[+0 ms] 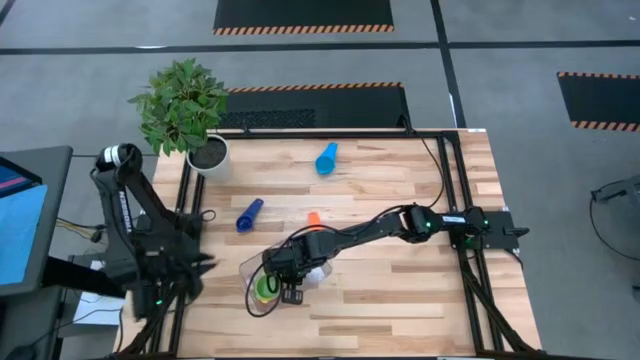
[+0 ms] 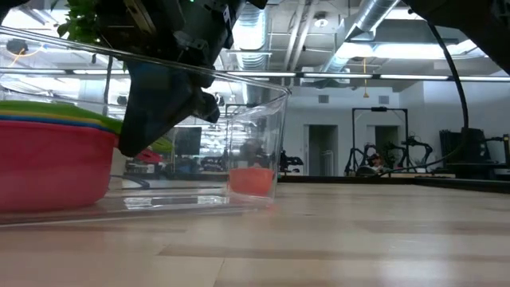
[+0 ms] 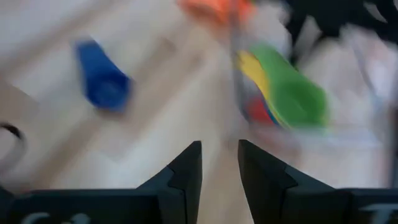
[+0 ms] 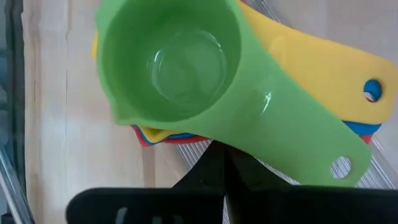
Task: Nest measuring cups in basket
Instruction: Stack the green measuring cup on top of the yellow measuring cup into the transparent bin
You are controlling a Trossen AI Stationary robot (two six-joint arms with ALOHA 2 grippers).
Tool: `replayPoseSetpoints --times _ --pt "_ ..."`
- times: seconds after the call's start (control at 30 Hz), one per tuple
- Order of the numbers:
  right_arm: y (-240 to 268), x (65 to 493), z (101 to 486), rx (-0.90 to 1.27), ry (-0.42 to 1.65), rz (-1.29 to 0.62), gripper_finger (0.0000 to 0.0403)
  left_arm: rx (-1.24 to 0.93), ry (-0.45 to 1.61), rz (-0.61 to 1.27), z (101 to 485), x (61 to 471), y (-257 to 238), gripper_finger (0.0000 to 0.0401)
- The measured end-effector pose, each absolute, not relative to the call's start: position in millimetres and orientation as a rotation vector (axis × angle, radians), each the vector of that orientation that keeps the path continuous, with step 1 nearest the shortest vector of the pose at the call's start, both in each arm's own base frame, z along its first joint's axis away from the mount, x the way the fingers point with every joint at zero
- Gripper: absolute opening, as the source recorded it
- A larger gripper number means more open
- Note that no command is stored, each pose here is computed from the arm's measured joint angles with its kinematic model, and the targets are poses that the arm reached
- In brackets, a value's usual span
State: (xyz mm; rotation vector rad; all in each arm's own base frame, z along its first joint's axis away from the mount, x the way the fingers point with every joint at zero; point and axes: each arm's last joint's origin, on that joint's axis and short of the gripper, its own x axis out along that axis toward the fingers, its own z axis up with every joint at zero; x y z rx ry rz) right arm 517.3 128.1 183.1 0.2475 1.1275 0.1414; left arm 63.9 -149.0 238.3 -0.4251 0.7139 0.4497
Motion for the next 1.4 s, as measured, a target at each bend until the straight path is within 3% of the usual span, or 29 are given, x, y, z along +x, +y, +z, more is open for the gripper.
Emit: replayPoseSetpoints --times 0.17,0.53,0.83,1.4 --pt "130.6 516.8 183.1 0.254 1.128 0.141 0.002 -0.366 0.764 0.633 237.9 85.9 -129.6 0.0093" --pt "140.2 514.8 183.6 0.244 1.124 0.158 0.0014 -0.275 0.876 0.688 214.8 133.1 -102.1 0.0048" --pt "142.8 514.1 183.6 0.241 1.124 0.16 0.0011 -0.276 0.901 0.568 191.4 170.2 -78.4 0.0037" --pt "151.1 512.2 184.1 0.238 1.115 0.135 0.0011 -0.22 0.87 0.626 179.4 217.7 -33.9 0.0035"
